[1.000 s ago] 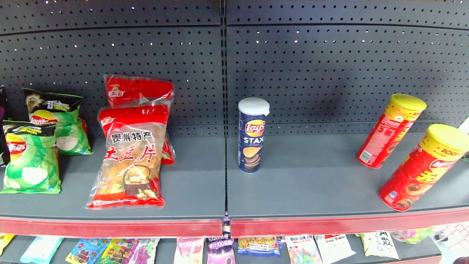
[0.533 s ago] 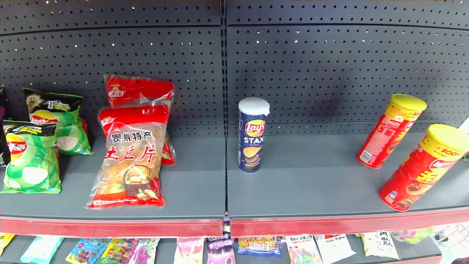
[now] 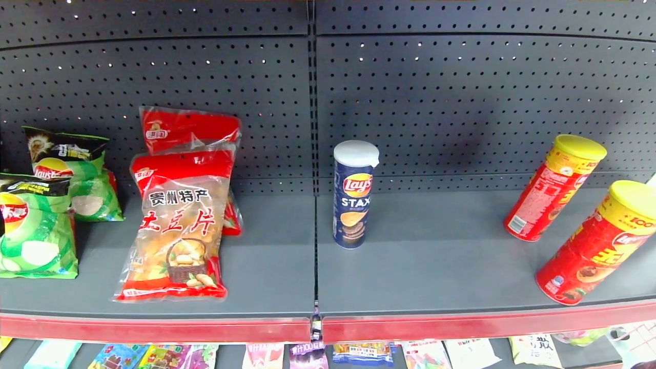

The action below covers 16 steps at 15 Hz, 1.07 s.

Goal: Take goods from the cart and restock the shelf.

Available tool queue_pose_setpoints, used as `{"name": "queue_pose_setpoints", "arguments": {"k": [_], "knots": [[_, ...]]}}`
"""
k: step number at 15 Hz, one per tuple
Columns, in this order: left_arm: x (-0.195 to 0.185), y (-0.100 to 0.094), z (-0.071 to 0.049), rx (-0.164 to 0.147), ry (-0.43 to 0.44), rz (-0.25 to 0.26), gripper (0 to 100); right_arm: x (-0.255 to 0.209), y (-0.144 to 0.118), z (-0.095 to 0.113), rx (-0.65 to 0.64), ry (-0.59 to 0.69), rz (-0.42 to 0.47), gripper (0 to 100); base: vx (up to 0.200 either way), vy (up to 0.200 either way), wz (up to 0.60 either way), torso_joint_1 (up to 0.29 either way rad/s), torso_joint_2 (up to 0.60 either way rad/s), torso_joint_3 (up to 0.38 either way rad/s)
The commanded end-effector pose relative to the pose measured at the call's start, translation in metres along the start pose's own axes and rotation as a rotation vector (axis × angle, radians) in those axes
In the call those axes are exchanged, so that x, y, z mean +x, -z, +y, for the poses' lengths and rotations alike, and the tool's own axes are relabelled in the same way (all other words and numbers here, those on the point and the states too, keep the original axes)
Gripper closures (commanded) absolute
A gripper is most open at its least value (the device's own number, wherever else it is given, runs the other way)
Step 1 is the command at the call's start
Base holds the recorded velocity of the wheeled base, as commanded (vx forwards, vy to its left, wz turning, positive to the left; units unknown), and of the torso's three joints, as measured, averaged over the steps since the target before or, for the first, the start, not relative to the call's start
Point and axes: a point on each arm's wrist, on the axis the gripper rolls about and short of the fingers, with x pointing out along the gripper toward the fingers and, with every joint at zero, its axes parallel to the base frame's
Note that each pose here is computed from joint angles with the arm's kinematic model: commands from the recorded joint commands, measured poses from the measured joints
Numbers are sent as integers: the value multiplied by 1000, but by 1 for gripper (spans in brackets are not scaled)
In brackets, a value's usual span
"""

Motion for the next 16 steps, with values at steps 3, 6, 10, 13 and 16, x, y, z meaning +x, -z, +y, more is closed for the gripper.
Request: {"name": "queue_pose_setpoints", "arguments": {"k": [3,6,10,13,16], "knots": [[0,0,0,-2,9,-3,0,1,1,0,-1,-1,6,100,0,0,0,0,0,0],[11,-7,0,0,59,10,0,2,7,1,-3,-5,8,100,0,0,0,0,0,0],[87,-71,8,-55,274,-7,0,3,-6,1,-11,-108,-8,100,0,0,0,0,0,0],[159,-100,-8,-39,466,-35,0,5,0,6,4,-276,-1,100,0,0,0,0,0,0],[191,-119,-31,-49,738,-34,0,9,-1,6,7,-284,23,100,0,0,0,0,0,0]]}}
